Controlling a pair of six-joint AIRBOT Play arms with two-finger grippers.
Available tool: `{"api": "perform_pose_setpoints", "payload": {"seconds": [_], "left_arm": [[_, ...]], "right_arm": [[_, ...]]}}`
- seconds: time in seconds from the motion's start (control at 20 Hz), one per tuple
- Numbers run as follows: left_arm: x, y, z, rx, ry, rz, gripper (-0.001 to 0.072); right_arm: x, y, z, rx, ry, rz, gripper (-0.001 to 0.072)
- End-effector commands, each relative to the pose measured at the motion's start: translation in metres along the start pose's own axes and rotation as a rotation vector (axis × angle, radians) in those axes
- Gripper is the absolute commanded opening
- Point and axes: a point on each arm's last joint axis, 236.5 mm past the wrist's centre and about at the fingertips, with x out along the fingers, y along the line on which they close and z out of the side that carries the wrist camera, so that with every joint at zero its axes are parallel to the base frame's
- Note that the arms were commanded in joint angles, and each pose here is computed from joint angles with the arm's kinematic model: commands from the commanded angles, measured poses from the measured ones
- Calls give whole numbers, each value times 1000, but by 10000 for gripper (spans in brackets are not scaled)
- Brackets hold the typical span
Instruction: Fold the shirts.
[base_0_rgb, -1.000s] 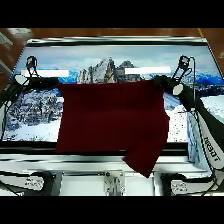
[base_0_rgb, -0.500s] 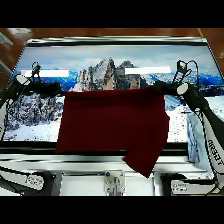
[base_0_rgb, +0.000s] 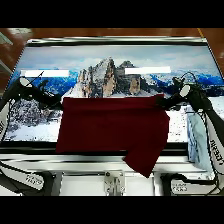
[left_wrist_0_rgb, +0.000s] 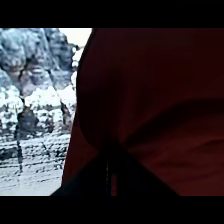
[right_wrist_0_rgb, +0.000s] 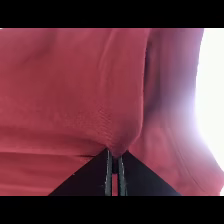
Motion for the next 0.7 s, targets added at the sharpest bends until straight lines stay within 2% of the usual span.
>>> {"api": "perform_pose_setpoints", "payload": {"seconds": [0.0, 0.45, 0.5, 0.55, 0.6, 0.65], "left_arm": [[4, 4, -11, -22, 53, 7, 41], [10, 4, -22, -47, 109, 6, 43], [11, 3, -23, -46, 115, 6, 103], [11, 3, -24, -69, 119, 8, 326], [10, 3, -25, -88, 125, 8, 547], [8, 2, -29, -85, 137, 7, 557]], "right_arm": [[9, -14, -22, 22, 102, -49, 66], [33, -17, -18, 56, 97, -46, 76], [32, -17, -18, 56, 95, -46, 132], [29, -18, -15, 51, 85, -49, 330], [21, -16, -13, 41, 80, -49, 559], [8, -13, -10, 9, 75, -46, 580]]}}
